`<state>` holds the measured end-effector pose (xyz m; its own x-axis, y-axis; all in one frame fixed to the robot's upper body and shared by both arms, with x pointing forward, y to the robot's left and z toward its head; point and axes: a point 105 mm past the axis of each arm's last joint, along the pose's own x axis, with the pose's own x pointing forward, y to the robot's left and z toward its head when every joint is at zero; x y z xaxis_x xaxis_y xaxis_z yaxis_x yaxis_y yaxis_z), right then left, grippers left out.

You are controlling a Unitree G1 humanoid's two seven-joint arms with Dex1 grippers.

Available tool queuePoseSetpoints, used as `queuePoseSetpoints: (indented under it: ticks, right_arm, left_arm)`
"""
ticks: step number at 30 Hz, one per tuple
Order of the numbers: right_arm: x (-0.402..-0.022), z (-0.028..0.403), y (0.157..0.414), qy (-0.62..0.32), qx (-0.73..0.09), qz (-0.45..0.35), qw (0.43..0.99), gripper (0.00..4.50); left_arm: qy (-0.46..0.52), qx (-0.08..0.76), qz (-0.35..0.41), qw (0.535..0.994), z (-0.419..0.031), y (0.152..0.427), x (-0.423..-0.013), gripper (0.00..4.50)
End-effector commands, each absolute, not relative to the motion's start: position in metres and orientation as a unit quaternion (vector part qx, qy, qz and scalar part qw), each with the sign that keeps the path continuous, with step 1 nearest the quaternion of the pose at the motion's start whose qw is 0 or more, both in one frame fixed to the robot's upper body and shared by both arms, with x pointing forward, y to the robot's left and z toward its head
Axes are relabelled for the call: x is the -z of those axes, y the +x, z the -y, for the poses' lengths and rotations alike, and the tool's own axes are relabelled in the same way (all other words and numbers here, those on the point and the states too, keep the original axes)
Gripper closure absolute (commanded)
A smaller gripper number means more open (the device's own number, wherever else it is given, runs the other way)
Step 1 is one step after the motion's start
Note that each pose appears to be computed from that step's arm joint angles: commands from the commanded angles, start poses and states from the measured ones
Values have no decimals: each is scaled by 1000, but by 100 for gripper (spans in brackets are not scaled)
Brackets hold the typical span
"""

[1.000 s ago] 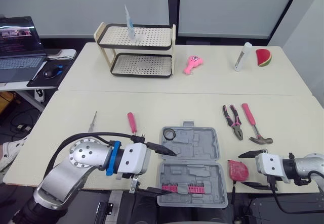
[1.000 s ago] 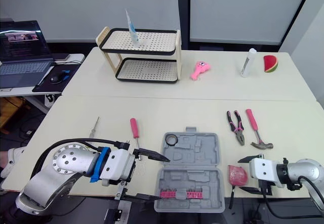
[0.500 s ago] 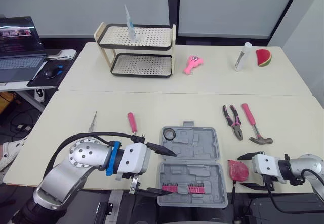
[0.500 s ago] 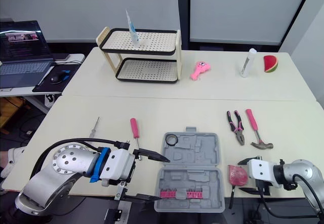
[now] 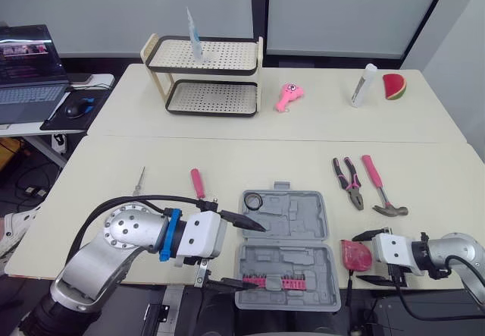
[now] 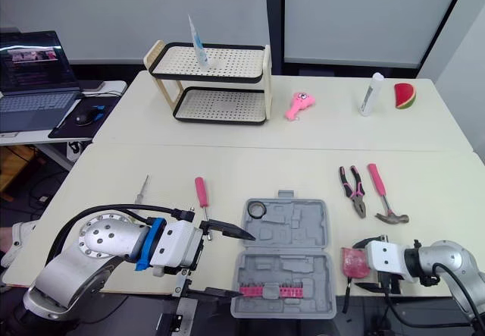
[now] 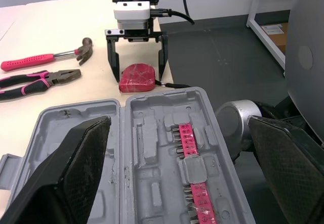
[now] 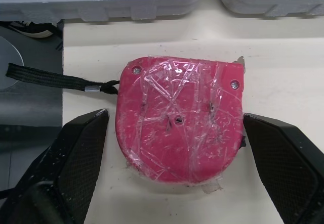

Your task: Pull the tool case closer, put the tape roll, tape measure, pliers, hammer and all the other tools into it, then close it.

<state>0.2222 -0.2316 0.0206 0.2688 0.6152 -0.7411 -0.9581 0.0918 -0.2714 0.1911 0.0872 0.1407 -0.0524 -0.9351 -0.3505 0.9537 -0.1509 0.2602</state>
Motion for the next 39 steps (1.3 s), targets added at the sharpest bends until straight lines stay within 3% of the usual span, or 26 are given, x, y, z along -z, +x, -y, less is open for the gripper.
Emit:
queuePoseSetpoints:
  ticks: [1,3,4,9,17,23,30,39]
  right_arm:
    - [-24,232,228,-392,-545,-217,708,66]
    - [-24,231,230,-395,-542,-214,710,131]
    - [-24,231,230,-398,-541,-213,710,136]
    - [-29,234,234,-410,-531,-205,713,136]
    - [-85,233,254,-453,-523,-230,685,136]
    - [-130,204,278,-481,-537,-271,638,136]
    - [-134,160,301,-488,-579,-284,588,136]
    - [-116,132,320,-504,-590,-283,564,136]
  left_arm:
    - [223,725,-13,651,-84,190,-142,0]
    - [222,723,-14,654,-85,191,-142,0]
    - [222,721,-15,656,-85,192,-142,0]
    - [221,706,-20,672,-90,197,-142,0]
    - [227,655,-56,718,-109,218,-147,0]
    - [240,626,-70,739,-116,234,-152,0]
    - [263,618,-63,739,-120,244,-152,0]
    - [280,621,-64,730,-120,243,-144,0]
